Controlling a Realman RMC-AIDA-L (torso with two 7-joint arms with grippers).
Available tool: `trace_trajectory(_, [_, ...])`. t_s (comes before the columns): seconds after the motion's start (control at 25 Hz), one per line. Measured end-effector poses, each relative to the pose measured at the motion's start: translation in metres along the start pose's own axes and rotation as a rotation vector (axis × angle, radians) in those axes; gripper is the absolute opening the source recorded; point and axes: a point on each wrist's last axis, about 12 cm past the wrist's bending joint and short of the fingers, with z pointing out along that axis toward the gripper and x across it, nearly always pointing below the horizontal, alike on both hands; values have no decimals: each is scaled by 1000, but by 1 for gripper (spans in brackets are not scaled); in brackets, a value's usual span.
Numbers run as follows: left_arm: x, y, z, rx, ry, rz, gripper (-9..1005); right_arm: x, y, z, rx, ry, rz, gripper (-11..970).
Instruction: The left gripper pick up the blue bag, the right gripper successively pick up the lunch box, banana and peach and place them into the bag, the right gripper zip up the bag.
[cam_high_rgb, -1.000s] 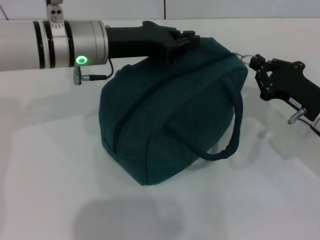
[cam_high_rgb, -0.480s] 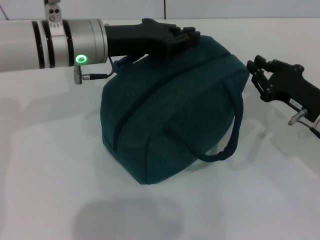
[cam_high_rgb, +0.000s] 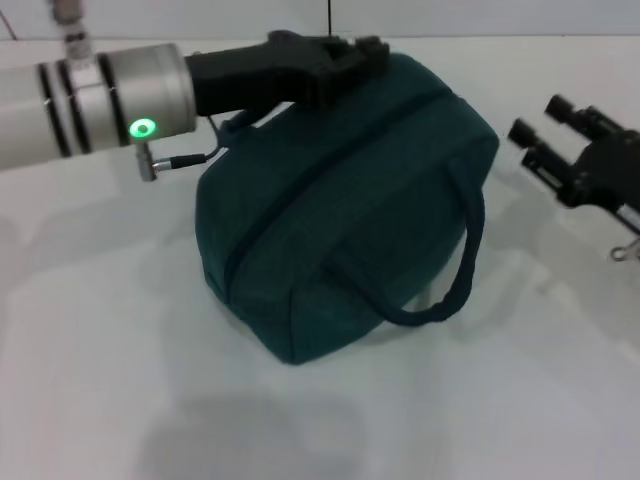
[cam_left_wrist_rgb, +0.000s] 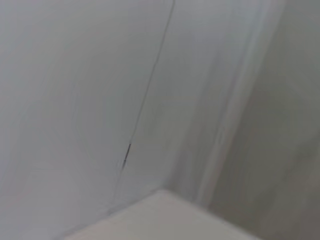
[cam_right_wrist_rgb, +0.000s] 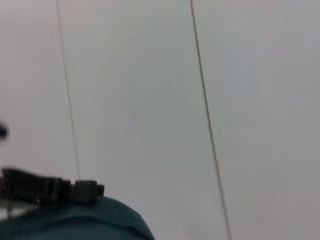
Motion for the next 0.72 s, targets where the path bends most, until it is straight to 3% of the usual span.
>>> trace_trajectory(0.08, [3, -4, -11, 23, -91, 14, 115, -10, -2, -5, -38, -56, 42, 560])
trace_trajectory(0.2, [11, -15, -27, 82, -231, 85, 134, -27, -4, -9, -150, -98, 102, 551])
trace_trajectory(0.28, [21, -25, -40, 115, -316, 152, 169, -42, -3, -10, -292, -116, 130, 545])
trace_trajectory(0.4, [34, -31, -56, 98, -395, 176, 222, -56, -2, -11, -402, -149, 136, 550])
trace_trajectory(0.6, [42, -28, -57, 83, -370, 138, 310, -58, -6, -8, -358, -182, 140, 554])
trace_trajectory(0.72, [42, -29, -58, 95, -362, 155, 455, -57, -5, -7, -358, -179, 138, 553])
